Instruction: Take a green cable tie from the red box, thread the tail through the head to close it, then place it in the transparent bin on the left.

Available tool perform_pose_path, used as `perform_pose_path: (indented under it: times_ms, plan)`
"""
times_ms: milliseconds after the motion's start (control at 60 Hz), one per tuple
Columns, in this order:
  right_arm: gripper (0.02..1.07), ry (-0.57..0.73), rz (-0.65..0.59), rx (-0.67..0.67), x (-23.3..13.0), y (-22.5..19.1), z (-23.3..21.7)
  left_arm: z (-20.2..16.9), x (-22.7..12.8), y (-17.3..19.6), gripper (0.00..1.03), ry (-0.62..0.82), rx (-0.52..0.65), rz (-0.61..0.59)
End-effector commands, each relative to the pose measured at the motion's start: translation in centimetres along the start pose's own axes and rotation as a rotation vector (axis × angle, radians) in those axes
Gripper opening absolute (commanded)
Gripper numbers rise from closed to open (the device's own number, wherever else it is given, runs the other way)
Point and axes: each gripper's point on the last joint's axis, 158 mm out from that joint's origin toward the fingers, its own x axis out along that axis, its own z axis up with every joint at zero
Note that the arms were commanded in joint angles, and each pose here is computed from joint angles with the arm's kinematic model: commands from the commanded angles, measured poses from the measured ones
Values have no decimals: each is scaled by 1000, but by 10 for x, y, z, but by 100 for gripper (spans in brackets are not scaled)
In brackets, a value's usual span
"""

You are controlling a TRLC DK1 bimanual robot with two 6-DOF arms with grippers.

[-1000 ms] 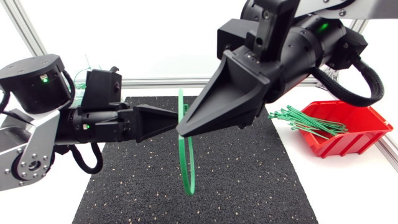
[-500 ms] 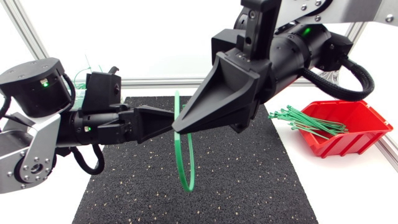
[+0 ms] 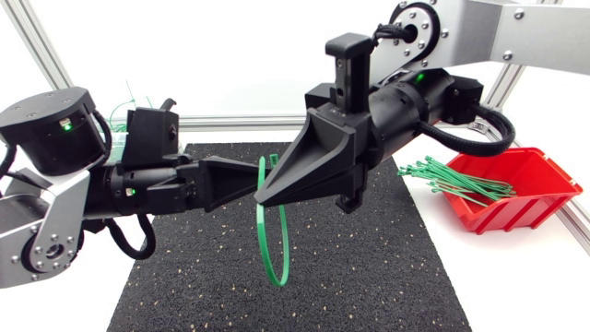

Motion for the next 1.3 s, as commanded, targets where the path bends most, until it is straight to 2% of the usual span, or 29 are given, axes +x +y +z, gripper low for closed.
perform_pose_path:
  times_ms: [0, 533, 1283]
  plan:
    - [8, 3, 25, 37, 1, -8, 2, -6, -1, 5, 4, 1, -5, 8]
    - [8, -28, 49, 159, -10, -27, 7, -9, 0, 3, 4, -1, 34, 11]
    - [8, -33, 54, 203, -13, -28, 4, -16, 3, -8, 4, -15, 124, 23]
